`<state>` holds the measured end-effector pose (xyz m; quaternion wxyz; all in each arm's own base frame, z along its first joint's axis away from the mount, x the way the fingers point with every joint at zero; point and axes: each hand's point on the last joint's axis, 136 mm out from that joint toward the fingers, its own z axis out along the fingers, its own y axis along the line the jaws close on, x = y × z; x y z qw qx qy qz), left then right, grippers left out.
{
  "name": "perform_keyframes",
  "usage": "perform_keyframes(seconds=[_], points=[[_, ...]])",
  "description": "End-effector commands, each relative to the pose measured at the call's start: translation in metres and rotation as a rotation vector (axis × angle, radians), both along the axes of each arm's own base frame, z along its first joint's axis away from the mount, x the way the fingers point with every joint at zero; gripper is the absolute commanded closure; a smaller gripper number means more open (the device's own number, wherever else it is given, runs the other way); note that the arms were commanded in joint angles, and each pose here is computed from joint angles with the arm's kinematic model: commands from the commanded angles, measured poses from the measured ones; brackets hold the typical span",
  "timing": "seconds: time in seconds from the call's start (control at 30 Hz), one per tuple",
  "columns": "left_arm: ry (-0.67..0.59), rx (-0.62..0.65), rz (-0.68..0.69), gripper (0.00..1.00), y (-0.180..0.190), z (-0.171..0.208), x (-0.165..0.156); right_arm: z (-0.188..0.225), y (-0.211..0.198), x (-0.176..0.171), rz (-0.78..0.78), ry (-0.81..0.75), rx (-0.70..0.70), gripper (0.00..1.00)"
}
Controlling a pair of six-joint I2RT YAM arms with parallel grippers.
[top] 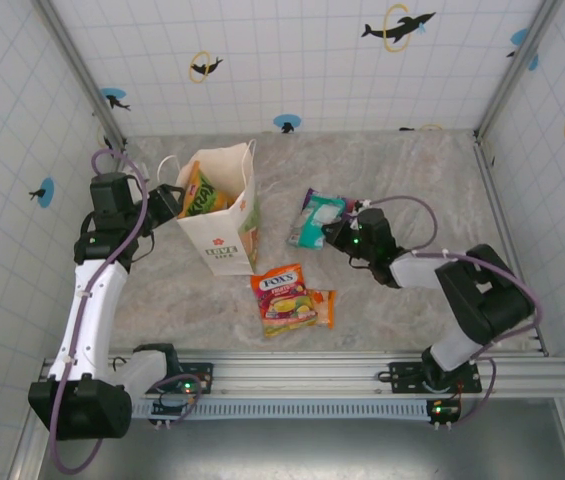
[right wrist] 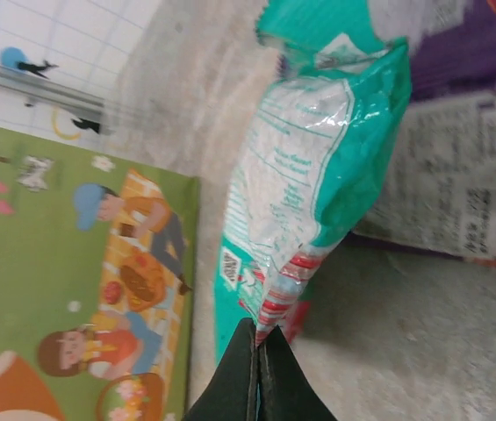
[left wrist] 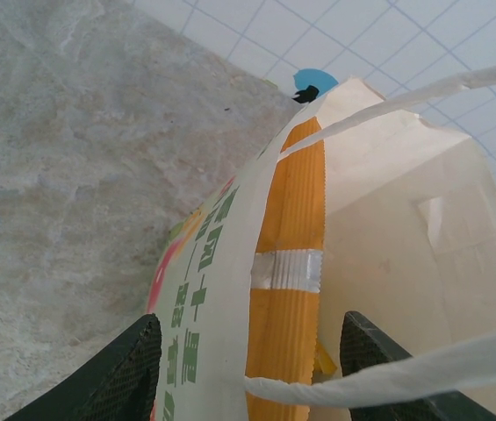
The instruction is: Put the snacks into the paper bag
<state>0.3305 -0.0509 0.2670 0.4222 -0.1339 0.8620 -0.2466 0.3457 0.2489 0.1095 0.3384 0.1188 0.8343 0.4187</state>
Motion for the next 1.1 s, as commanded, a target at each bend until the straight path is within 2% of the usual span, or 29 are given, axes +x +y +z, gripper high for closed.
perform_keyframes(seconds=[0.0,0.3,0.57,0.8,1.07], points=[[-0.027,-0.006,-0.006,0.45,0.000,0.003,-0.001,0.052,-0.003,0.012,-0.034,-0.167,-0.056,1.00],[-0.040,-0.013,-0.019,0.48,-0.003,0.006,-0.001,0.159,0.010,0.015,-0.014,-0.468,-0.201,1.00],[-0.052,-0.024,-0.033,0.49,-0.006,0.008,-0.001,0.269,0.047,0.017,0.038,-0.746,-0.265,1.00],[-0.063,-0.026,-0.033,0.49,-0.006,0.010,-0.001,0.352,0.085,0.017,0.078,-0.949,-0.263,1.00],[-0.062,-0.030,-0.030,0.49,-0.006,0.009,0.000,0.406,0.133,0.002,0.141,-1.087,-0.231,1.00]])
